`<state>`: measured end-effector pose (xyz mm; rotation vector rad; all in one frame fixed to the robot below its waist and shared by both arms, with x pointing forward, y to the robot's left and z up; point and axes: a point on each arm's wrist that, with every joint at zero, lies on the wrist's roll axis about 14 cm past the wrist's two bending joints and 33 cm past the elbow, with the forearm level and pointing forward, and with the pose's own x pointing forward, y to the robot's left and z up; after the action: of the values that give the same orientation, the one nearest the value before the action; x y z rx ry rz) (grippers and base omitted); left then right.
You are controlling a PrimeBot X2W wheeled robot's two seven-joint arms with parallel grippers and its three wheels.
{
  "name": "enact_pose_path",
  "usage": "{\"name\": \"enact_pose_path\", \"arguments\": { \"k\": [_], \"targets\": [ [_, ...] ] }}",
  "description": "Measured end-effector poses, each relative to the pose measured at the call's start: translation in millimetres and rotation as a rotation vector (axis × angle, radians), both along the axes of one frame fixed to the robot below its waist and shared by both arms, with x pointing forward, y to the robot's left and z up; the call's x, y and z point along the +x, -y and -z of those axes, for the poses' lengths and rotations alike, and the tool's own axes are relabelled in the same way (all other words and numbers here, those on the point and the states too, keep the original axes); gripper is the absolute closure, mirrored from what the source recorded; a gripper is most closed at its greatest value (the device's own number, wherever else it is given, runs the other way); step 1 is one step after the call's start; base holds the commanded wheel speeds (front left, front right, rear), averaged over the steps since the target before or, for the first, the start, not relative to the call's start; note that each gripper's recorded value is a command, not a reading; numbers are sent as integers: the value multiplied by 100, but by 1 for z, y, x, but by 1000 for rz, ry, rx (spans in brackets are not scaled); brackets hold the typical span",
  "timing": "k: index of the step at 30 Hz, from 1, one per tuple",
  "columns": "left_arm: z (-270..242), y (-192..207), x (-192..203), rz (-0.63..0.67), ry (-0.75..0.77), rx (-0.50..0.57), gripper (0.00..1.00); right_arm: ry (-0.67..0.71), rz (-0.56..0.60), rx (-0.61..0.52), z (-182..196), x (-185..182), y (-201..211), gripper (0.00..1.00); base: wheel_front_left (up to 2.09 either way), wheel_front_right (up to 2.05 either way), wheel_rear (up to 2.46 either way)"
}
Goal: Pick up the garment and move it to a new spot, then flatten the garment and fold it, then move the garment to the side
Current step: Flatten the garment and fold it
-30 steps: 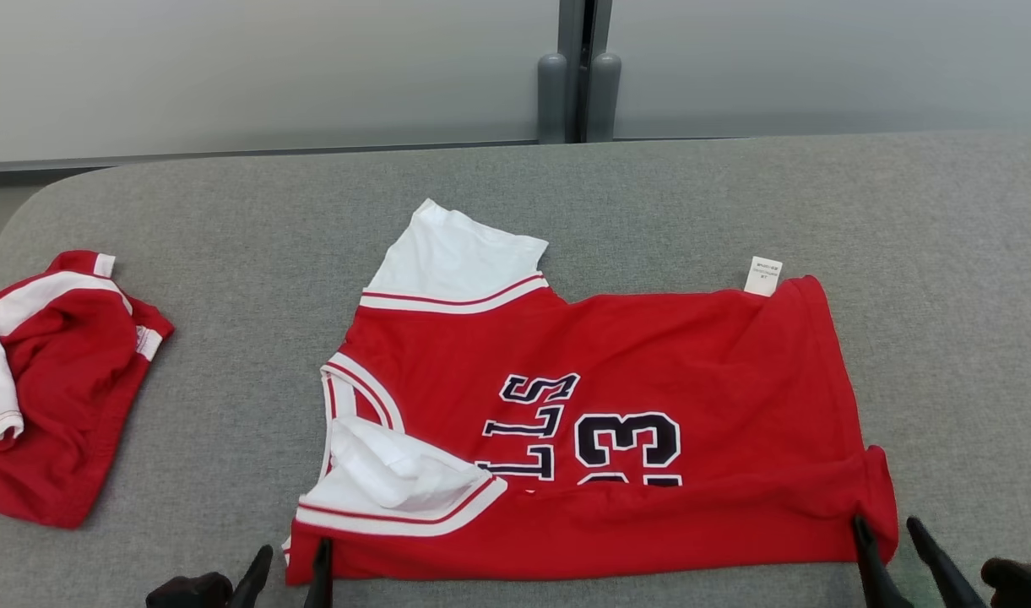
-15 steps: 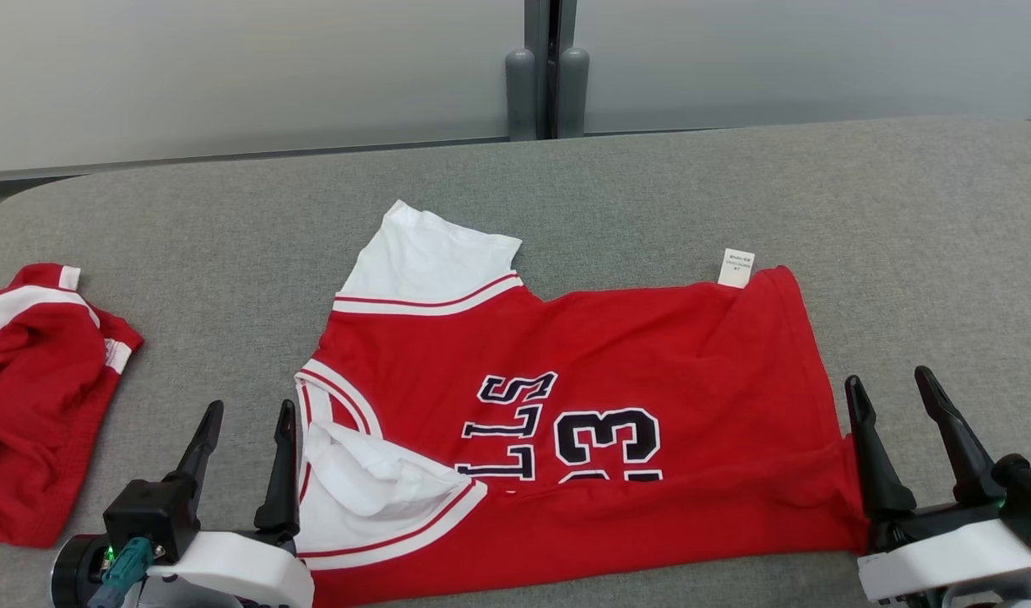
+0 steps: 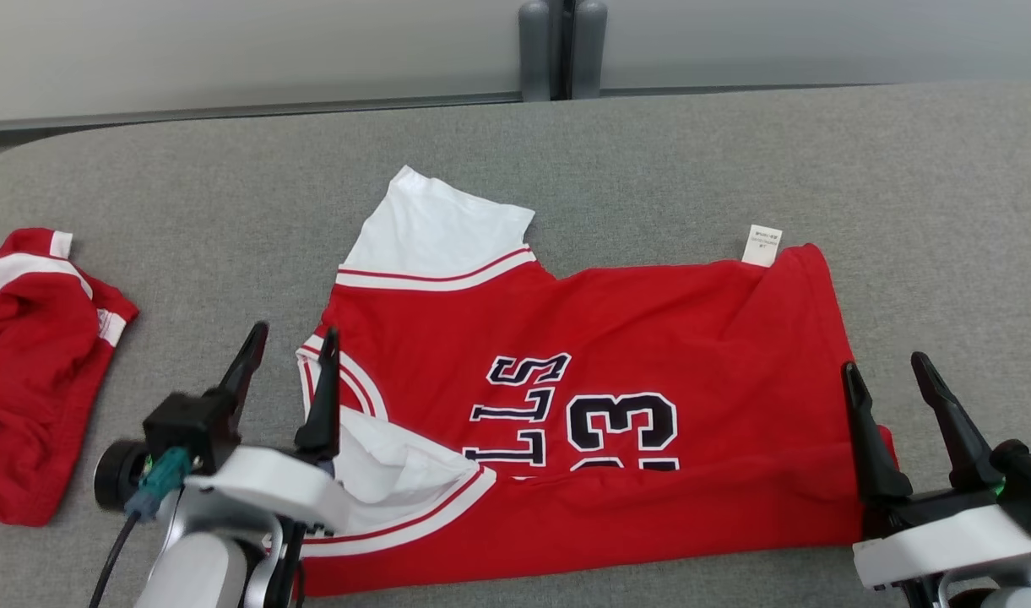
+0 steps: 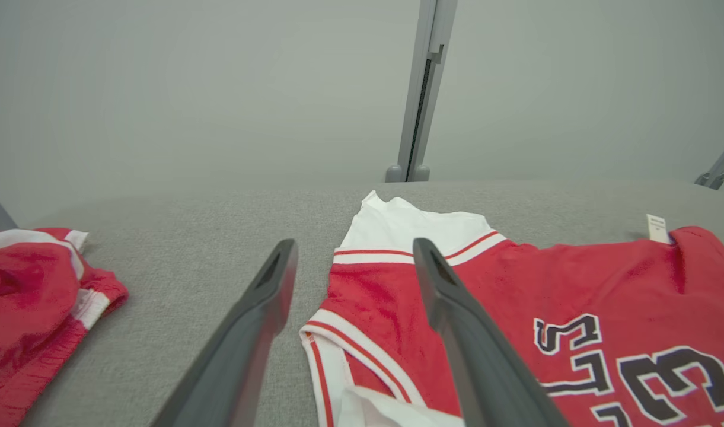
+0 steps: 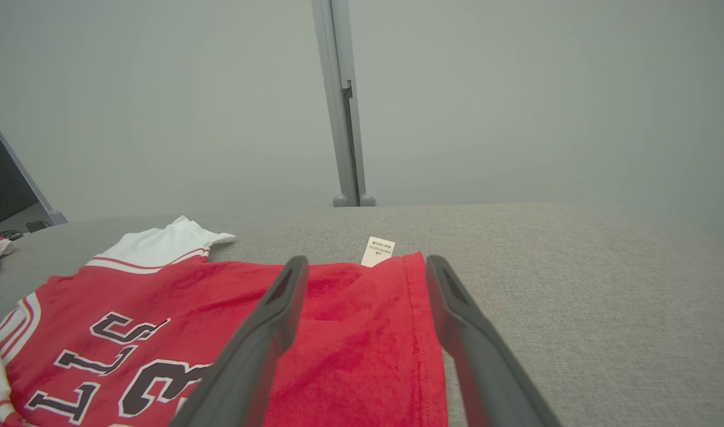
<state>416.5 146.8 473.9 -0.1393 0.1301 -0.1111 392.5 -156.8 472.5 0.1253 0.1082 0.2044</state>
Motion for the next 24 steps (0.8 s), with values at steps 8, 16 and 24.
{"name": "enact_pose_path", "arguments": {
  "k": [8,16,24],
  "targets": [
    [10,47,85,174,-32,2,0,-24,-46,-18,16,32,-8,0,0,0,0],
    [51,66,141,223,-167,12,0,-54,-33,-22,34,45,-2,0,0,0,0],
    [108,61,168,205,-377,84,0,-99,-4,-15,53,43,7,0,0,0,0]
  ]
}}
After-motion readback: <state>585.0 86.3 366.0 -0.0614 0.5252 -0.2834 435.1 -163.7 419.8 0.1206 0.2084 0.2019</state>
